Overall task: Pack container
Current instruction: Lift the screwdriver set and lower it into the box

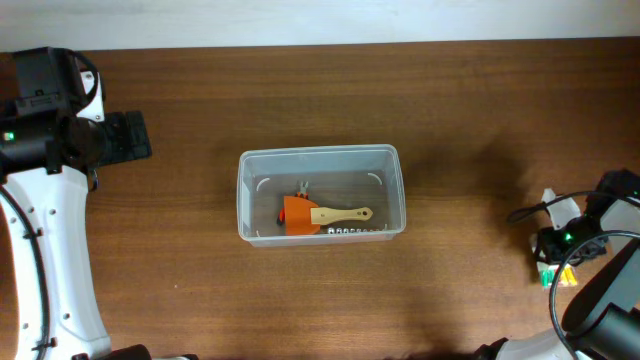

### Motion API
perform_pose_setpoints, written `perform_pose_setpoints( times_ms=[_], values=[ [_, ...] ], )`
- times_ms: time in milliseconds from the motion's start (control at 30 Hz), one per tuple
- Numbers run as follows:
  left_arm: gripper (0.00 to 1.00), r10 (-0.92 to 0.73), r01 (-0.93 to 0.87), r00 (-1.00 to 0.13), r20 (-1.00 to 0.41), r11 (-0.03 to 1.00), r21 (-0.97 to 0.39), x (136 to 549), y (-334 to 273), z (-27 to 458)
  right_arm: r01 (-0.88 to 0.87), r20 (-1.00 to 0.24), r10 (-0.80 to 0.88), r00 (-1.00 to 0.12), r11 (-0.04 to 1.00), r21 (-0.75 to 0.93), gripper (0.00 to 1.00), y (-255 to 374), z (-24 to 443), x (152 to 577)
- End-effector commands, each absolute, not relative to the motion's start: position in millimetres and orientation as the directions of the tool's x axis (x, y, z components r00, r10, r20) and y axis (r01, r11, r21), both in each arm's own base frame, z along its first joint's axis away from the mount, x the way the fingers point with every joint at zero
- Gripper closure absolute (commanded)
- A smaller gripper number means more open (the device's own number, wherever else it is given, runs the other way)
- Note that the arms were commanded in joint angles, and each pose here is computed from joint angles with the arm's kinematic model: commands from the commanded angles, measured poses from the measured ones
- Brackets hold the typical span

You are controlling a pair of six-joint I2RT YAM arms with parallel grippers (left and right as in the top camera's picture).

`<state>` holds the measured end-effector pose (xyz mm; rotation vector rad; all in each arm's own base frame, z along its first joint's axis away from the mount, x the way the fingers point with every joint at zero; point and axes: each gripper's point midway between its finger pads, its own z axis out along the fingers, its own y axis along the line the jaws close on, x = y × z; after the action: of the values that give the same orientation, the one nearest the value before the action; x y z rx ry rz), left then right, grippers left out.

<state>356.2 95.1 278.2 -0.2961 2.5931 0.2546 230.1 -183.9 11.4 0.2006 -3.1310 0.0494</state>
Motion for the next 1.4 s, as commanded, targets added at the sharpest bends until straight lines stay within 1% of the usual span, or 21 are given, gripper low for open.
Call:
perform_pose_setpoints(
  times_ms=[0,133,267,333,367,467,533,567,733,800,833,867,900,1000,1167,1233,1367],
  values=[
    [0.01,-0.136,-0.243,-0.847,-0.513,0.959,0.147,352.6,96.4,281.4,-0.161,-0.050,-0.164,-0.985,0.986,-0.050,0.80,-181.2,24.2,257.1],
    [0.01,-0.136,-0.243,-0.848,-0.513,0.959,0.148,352.5,96.4,281.2,-0.205,-0.083,-0.211,-0.974,0.976,-0.072,0.84,-171.8,34.6,279.8],
    [0.01,-0.136,-0.244,-0.847,-0.513,0.959,0.147,352.7,96.4,281.4,-0.196,-0.148,-0.209,-0.967,0.976,-0.097,0.87,-154.6,53.4,314.7],
    [0.01,-0.136,-0.243,-0.847,-0.513,0.959,0.147,352.6,96.4,281.4,-0.175,-0.196,-0.193,-0.961,0.979,-0.107,0.92,-139.7,73.0,339.4],
    [0.01,-0.136,-0.243,-0.847,-0.513,0.959,0.147,352.7,96.3,281.4,-0.170,-0.253,-0.187,-0.949,0.981,-0.091,0.96,-120.6,94.2,361.7],
    [0.01,-0.137,-0.243,-0.847,-0.513,0.959,0.147,352.6,96.3,281.4,-0.234,-0.327,-0.238,-0.914,0.971,-0.052,0.96,-83.1,130.7,387.8],
    [0.01,-0.137,-0.243,-0.848,-0.513,0.959,0.146,352.5,96.2,281.3,-0.296,-0.353,-0.295,-0.888,0.954,-0.051,0.96,-57.9,155.2,397.8],
    [0.01,-0.137,-0.242,-0.848,-0.513,0.960,0.143,352.7,95.6,281.2,-0.362,-0.372,-0.358,-0.856,0.930,-0.063,0.96,-30.0,180.5,404.1],
    [0.01,-0.137,-0.242,-0.848,-0.513,0.960,0.143,352.7,95.6,281.2,-0.534,-0.441,-0.521,-0.731,0.839,-0.106,0.96,51.3,238.8,409.3],
    [0.01,-0.137,-0.241,-0.848,-0.512,0.960,0.143,352.5,95.6,281.1,-0.619,-0.442,-0.602,-0.665,0.775,-0.124,0.96,81.9,250.7,401.3],
    [0.01,-0.137,-0.241,-0.848,-0.512,0.960,0.143,352.6,95.5,281.1,-0.697,-0.433,-0.677,-0.596,0.703,-0.140,0.96,109.0,254.5,391.8],
    [0.01,-0.137,-0.240,-0.848,-0.512,0.961,0.140,352.6,94.9,280.9,-0.745,-0.421,-0.722,-0.549,0.651,-0.145,0.96,126.1,253.7,384.1],
    [0.01,-0.137,-0.235,-0.848,-0.512,0.963,0.132,353.1,93.3,280.8,-0.806,-0.398,-0.780,-0.483,0.574,-0.147,0.96,147.9,250.3,371.5],
    [0.01,-0.137,-0.226,-0.848,-0.513,0.967,0.117,353.9,90.4,280.5,-0.906,-0.348,-0.878,-0.329,0.397,-0.146,0.96,188.7,238.3,347.4],
    [0.01,-0.137,-0.225,-0.848,-0.513,0.968,0.115,354.0,90.0,280.4,-0.977,-0.292,-0.950,-0.114,0.161,-0.142,0.96,238.6,209.6,330.3],
    [0.01,-0.137,-0.225,-0.848,-0.512,0.968,0.115,353.8,90.0,280.3,-0.985,-0.274,-0.959,-0.075,0.113,-0.127,0.96,253.9,192.6,330.3],
    [0.01,-0.137,-0.224,-0.852,-0.505,0.968,0.115,352.1,89.6,279.3,-0.992,-0.236,-0.969,-0.073,0.095,-0.081,0.96,267.8,154.3,338.8]
  ],
)
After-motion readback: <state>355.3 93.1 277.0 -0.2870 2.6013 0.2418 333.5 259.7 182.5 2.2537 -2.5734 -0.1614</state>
